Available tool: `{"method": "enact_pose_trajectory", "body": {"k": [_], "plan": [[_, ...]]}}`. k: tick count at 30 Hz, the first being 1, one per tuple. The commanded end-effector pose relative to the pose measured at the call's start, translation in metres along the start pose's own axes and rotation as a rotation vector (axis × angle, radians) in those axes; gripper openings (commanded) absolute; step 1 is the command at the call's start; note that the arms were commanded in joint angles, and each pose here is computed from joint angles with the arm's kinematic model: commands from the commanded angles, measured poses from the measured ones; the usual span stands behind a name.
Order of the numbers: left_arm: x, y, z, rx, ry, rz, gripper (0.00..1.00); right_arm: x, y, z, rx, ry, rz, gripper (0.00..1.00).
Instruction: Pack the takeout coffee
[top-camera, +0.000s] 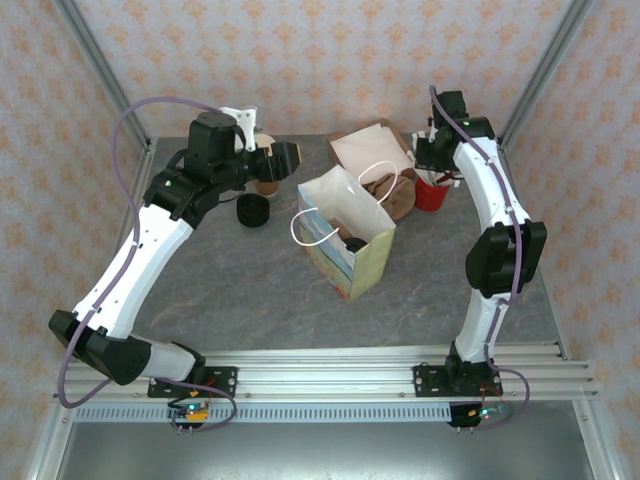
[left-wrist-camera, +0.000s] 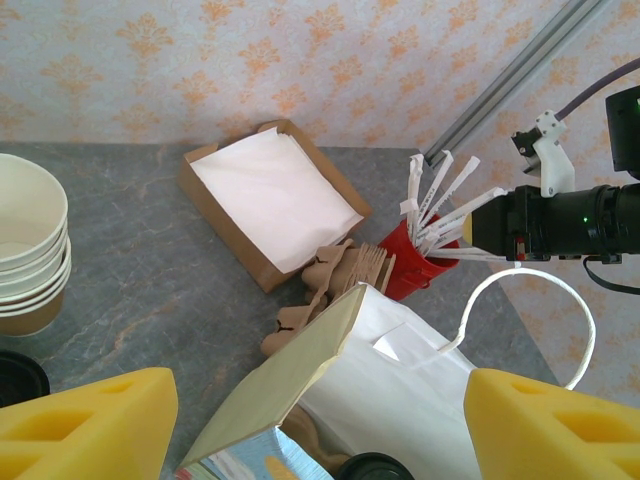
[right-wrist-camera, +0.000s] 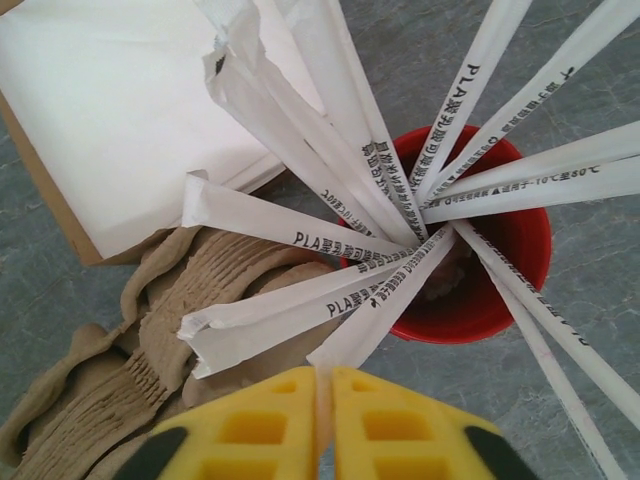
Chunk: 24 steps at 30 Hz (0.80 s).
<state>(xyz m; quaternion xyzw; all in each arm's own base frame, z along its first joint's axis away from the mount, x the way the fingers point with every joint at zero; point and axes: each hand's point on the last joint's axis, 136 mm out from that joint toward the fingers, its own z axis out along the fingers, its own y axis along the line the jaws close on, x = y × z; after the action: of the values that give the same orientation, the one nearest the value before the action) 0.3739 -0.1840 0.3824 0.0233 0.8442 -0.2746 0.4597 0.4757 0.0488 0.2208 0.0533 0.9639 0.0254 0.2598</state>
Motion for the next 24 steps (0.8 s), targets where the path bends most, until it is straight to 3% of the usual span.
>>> {"method": "enact_pose_trajectory", "body": {"k": [1, 8, 14, 19, 24], "plan": [[-0.001, 0.000, -0.004, -0.013, -0.008, 0.012, 0.76, -0.012, -0.011, -0.033, 0.050, -0.073, 0.005, 0.05], [0.000, -0.001, -0.007, -0.011, -0.007, 0.012, 0.76, -0.021, -0.012, -0.084, 0.032, -0.178, 0.024, 0.00], [0.002, 0.000, -0.013, -0.017, -0.009, 0.013, 0.76, -0.018, -0.004, -0.156, -0.042, -0.308, 0.038, 0.00], [0.006, 0.005, -0.019, -0.038, -0.006, 0.021, 0.76, -0.007, 0.017, -0.240, -0.205, -0.467, 0.025, 0.00], [0.019, 0.017, -0.019, -0.083, 0.011, 0.019, 0.76, 0.015, 0.060, -0.316, -0.494, -0.561, -0.051, 0.00]]}}
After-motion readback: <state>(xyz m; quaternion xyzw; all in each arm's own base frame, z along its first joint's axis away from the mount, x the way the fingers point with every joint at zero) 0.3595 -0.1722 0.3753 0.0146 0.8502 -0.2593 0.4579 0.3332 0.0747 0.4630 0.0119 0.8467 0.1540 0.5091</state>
